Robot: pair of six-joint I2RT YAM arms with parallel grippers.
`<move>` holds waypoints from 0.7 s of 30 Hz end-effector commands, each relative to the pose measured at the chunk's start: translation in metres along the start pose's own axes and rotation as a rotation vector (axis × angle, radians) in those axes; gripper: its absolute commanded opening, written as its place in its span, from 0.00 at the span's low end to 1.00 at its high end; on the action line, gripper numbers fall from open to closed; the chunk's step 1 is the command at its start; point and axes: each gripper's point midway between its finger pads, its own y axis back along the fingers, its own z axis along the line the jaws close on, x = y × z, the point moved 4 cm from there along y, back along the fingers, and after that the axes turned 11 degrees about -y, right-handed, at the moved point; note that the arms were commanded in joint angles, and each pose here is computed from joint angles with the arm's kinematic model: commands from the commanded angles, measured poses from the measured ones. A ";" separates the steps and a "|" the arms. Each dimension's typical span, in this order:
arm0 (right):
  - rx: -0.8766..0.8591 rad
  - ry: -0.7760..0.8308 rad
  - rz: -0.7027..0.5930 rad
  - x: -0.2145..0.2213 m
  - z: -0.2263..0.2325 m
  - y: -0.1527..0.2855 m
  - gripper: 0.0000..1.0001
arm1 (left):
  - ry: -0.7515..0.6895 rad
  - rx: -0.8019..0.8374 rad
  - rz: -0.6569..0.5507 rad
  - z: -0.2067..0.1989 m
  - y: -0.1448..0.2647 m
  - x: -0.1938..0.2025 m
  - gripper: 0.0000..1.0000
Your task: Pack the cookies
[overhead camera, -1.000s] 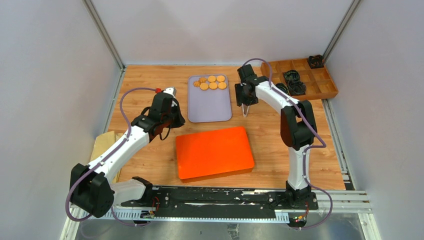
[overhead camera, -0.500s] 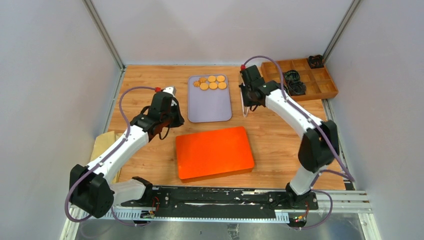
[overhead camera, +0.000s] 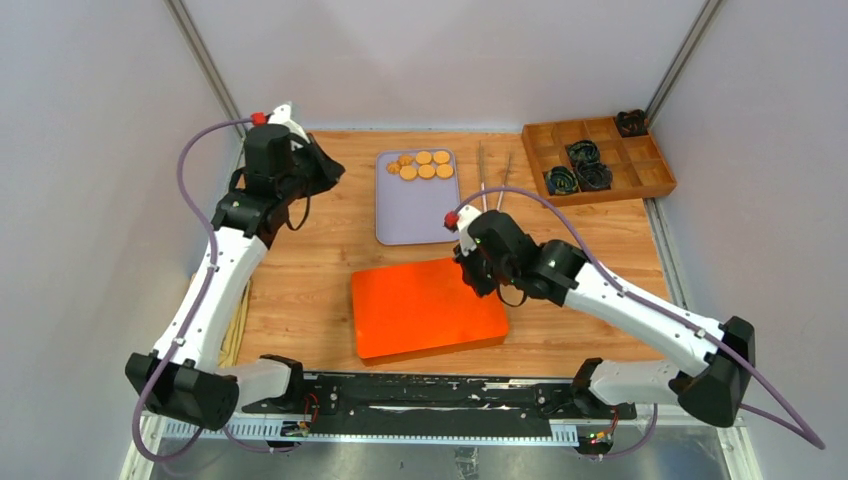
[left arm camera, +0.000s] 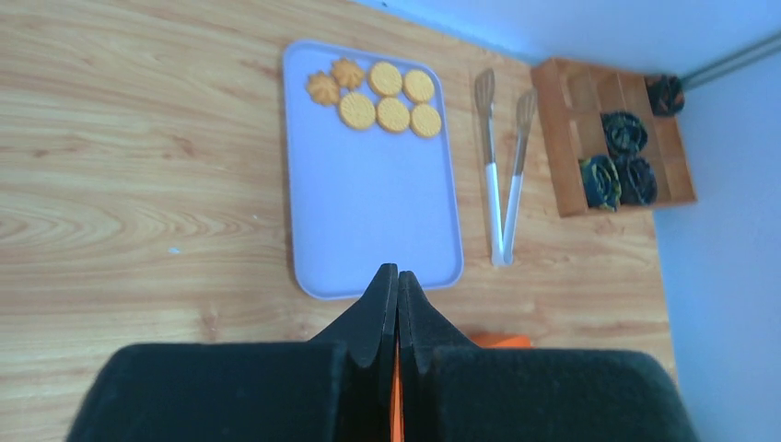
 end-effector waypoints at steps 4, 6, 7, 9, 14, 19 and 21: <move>-0.378 0.136 0.155 0.059 0.071 0.026 0.00 | 0.042 0.002 -0.055 0.007 0.030 -0.019 0.00; -0.442 0.208 0.207 0.073 0.087 0.028 0.00 | 0.044 0.008 -0.044 0.007 0.031 -0.014 0.00; -0.469 0.250 0.241 0.082 0.095 0.029 0.00 | 0.046 0.012 -0.041 0.007 0.031 -0.013 0.00; -0.497 0.304 0.304 0.096 0.107 0.025 0.00 | 0.049 0.025 -0.029 0.006 0.030 -0.009 0.00; -0.536 0.384 0.445 0.122 0.129 0.012 0.00 | 0.041 0.027 -0.027 0.006 0.035 -0.006 0.00; -0.533 0.424 0.501 0.126 0.140 -0.010 0.00 | 0.030 0.013 -0.034 0.009 0.042 -0.001 0.00; -0.516 0.444 0.492 0.120 0.144 -0.019 0.00 | 0.028 0.012 -0.027 0.010 0.042 0.002 0.00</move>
